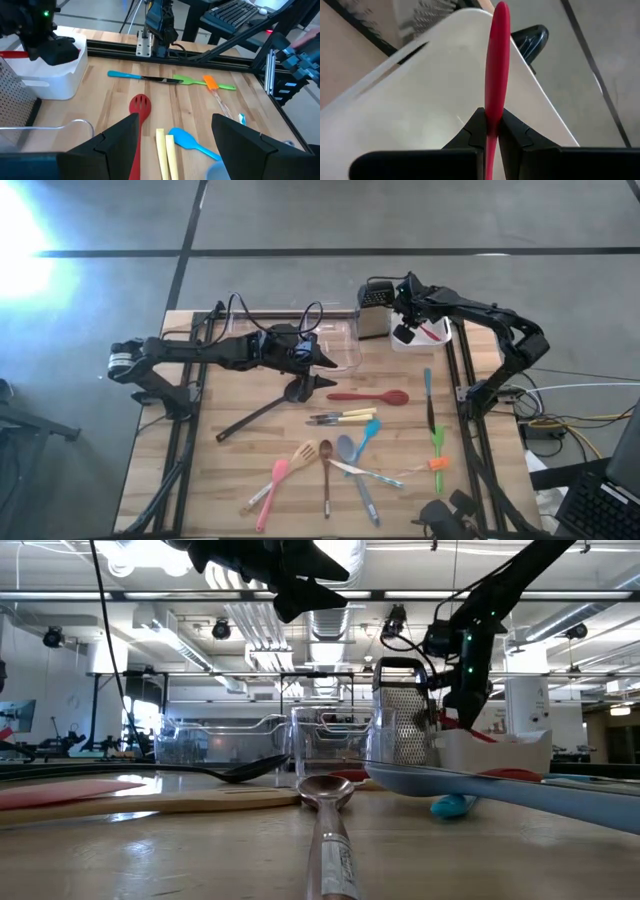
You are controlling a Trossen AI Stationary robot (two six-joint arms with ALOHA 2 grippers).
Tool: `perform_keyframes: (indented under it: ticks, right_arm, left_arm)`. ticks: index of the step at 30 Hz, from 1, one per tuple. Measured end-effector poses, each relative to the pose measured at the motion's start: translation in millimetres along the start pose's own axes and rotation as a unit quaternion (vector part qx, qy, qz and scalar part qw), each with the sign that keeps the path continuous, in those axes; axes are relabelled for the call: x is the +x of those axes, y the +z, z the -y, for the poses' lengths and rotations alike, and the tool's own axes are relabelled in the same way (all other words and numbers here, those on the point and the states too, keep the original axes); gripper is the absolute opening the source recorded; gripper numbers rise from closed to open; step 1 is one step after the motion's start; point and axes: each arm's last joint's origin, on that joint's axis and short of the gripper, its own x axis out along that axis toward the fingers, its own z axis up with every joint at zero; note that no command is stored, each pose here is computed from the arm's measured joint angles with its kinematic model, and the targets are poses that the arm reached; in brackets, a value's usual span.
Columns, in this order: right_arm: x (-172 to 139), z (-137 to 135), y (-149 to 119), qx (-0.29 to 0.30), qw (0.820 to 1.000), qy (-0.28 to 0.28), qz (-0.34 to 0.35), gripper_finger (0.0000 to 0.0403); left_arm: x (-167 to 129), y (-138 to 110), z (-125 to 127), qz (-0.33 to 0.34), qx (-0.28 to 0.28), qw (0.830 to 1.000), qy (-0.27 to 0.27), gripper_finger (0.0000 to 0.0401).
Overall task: Pick & Place Kitchen Items
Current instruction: Put the red spatula into the white bin, then put the black serving spoon into the right transparent bin
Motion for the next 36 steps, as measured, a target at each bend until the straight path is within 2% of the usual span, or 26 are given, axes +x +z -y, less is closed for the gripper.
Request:
perform_keyframes:
  ticks: [3,8,16,25,30,36]
  right_arm:
    - [6.6,-0.5,-0.3,0.000,1.000,0.003,-0.011,0.0029]
    - [5.8,-0.9,-0.1,-0.001,1.000,0.008,-0.008,0.0088]
    - [-31.9,5.3,-6.9,0.012,0.999,0.002,0.039,0.0145]
    - [-109.6,-0.7,-36.4,0.032,0.993,-0.004,0.116,0.0142]
    - [-146.2,-14.3,-60.8,0.068,0.984,0.053,0.153,0.0130]
    - [-168.2,-34.9,-90.7,0.123,0.978,0.109,0.132,0.0121]
  left_arm:
    - [0.0,-0.2,0.0,-0.001,0.000,1.000,0.000,0.0254]
    - [0.0,-0.2,0.0,-0.001,0.000,1.000,0.000,0.0255]
    - [0.0,0.2,0.0,0.001,0.000,1.000,0.000,0.0255]
    - [0.0,0.2,0.0,0.001,0.001,1.000,0.000,0.0255]
    - [0.0,0.2,0.0,0.001,0.001,1.000,0.000,0.0255]
    - [0.0,-1.2,-0.1,-0.006,-0.001,1.000,0.001,0.0255]
